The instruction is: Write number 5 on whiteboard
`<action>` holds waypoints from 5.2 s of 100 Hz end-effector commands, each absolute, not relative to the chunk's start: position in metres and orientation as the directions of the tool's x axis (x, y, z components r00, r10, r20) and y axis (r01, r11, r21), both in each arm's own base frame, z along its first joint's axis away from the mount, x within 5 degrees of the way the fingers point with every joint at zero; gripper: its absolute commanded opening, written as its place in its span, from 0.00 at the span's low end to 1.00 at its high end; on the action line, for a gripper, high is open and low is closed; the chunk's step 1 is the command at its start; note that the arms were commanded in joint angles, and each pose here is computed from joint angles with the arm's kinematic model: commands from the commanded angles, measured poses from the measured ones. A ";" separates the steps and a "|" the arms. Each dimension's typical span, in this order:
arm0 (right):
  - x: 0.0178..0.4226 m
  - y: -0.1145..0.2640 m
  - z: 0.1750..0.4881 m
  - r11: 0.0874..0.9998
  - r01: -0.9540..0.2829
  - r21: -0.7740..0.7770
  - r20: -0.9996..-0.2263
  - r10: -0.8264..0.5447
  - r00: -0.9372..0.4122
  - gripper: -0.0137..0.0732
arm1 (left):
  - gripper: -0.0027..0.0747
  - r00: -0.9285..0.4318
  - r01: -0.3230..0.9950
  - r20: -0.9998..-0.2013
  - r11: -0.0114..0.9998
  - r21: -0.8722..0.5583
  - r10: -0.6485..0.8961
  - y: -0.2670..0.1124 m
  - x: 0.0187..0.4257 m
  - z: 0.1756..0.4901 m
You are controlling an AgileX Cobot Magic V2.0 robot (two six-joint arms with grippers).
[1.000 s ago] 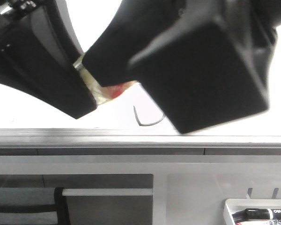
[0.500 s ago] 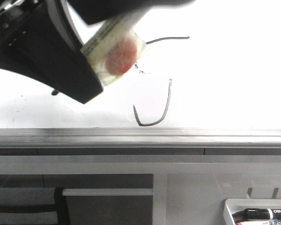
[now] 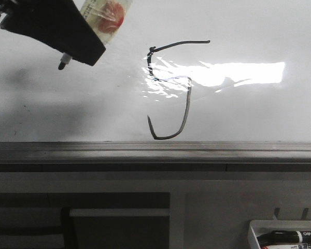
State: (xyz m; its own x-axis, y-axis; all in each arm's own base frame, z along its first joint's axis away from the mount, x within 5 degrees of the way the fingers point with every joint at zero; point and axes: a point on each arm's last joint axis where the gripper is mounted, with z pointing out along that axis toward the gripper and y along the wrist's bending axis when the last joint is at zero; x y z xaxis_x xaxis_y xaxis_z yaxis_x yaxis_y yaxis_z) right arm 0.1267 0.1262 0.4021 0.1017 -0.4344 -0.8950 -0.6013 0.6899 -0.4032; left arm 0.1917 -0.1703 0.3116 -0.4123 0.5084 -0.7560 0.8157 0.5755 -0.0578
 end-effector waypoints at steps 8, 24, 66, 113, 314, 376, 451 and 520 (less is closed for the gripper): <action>0.116 0.099 0.415 0.747 -0.538 -0.391 -0.911 -0.398 0.109 0.08 | 0.01 -0.427 0.713 -0.857 0.691 -0.121 0.289 -0.169 0.203 0.336; 0.106 0.084 0.409 0.775 -0.523 -0.355 -0.925 -0.371 0.078 0.09 | 0.01 -0.439 0.628 -0.874 0.767 -0.132 0.209 -0.164 0.211 0.338; 0.104 0.081 0.393 0.787 -0.533 -0.310 -0.936 -0.350 0.028 0.09 | 0.01 -0.580 0.472 -0.811 0.844 -0.256 0.078 -0.168 0.239 0.311; 0.105 0.087 0.377 0.790 -0.564 -0.241 -0.953 -0.303 -0.018 0.09 | 0.01 -0.640 0.425 -0.766 0.858 -0.289 0.059 -0.174 0.248 0.293; 0.104 0.089 0.376 0.786 -0.584 -0.204 -0.962 -0.271 -0.029 0.09 | 0.61 -0.646 0.391 -0.763 0.848 -0.357 -0.023 -0.176 0.251 0.295; 0.104 0.089 0.375 0.786 -0.585 -0.198 -0.963 -0.268 -0.034 0.09 | 0.69 -0.659 0.390 -0.752 0.849 -0.356 -0.013 -0.176 0.250 0.294; 0.103 0.090 0.375 0.787 -0.591 -0.180 -0.965 -0.257 -0.047 0.09 | 0.69 -0.670 0.390 -0.742 0.850 -0.355 -0.003 -0.176 0.249 0.292; 0.103 0.090 0.375 0.786 -0.594 -0.171 -0.967 -0.250 -0.054 0.09 | 0.69 -0.686 0.388 -0.727 0.851 -0.354 0.010 -0.176 0.247 0.291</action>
